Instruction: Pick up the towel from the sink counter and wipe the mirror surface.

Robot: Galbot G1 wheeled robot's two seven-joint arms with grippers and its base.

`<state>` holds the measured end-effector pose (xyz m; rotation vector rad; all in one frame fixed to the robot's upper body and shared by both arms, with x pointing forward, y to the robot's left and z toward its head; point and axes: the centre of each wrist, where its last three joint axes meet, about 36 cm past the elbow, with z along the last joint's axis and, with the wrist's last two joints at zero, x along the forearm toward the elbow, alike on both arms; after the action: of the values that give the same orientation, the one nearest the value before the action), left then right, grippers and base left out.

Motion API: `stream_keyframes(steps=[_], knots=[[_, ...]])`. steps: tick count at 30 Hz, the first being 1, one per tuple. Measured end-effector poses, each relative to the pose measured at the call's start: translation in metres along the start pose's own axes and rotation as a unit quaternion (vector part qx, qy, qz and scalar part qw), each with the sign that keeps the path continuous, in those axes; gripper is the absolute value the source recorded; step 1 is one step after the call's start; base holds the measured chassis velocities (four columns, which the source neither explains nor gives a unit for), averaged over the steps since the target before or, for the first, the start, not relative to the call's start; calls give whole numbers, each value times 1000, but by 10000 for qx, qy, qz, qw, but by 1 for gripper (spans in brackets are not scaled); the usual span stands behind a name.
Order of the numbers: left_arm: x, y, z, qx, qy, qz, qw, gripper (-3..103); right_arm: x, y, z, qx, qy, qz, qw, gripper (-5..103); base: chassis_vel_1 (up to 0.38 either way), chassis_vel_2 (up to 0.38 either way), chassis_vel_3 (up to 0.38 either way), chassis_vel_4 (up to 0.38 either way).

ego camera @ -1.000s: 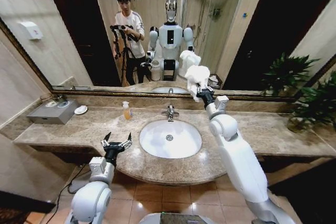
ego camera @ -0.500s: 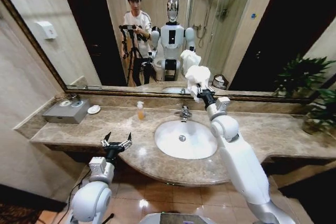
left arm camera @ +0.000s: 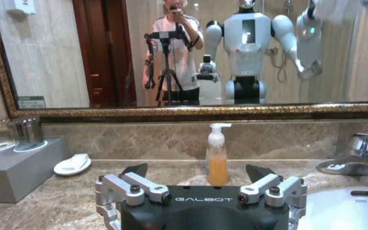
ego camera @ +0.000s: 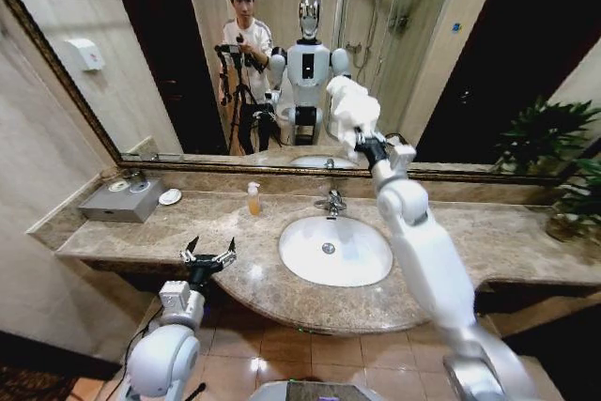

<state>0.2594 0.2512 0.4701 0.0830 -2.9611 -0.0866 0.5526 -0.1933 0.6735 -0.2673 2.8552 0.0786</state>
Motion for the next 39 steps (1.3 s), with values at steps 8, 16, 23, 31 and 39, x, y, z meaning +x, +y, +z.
stream_keyframes(steps=[8, 16, 23, 31, 39], knots=[[0, 0, 0, -1, 0, -1, 10000, 100, -49, 1, -48, 100, -231, 4, 9997, 10, 0, 0, 0, 0], [0, 0, 0, -1, 0, 0, 10000, 100, -53, -9, -1, 116, 179, 12, 9998, 10, 0, 0, 0, 0], [0, 0, 0, -1, 0, 0, 10000, 100, -39, -12, 27, 64, 426, -57, 9991, 10, 0, 0, 0, 0], [0, 0, 0, -1, 0, 0, 10000, 100, -62, -13, -32, 120, -28, -10, 9999, 10, 0, 0, 0, 0], [0, 0, 0, -1, 0, -1, 10000, 100, -65, -10, -39, 152, 3, -22, 9999, 10, 0, 0, 0, 0]])
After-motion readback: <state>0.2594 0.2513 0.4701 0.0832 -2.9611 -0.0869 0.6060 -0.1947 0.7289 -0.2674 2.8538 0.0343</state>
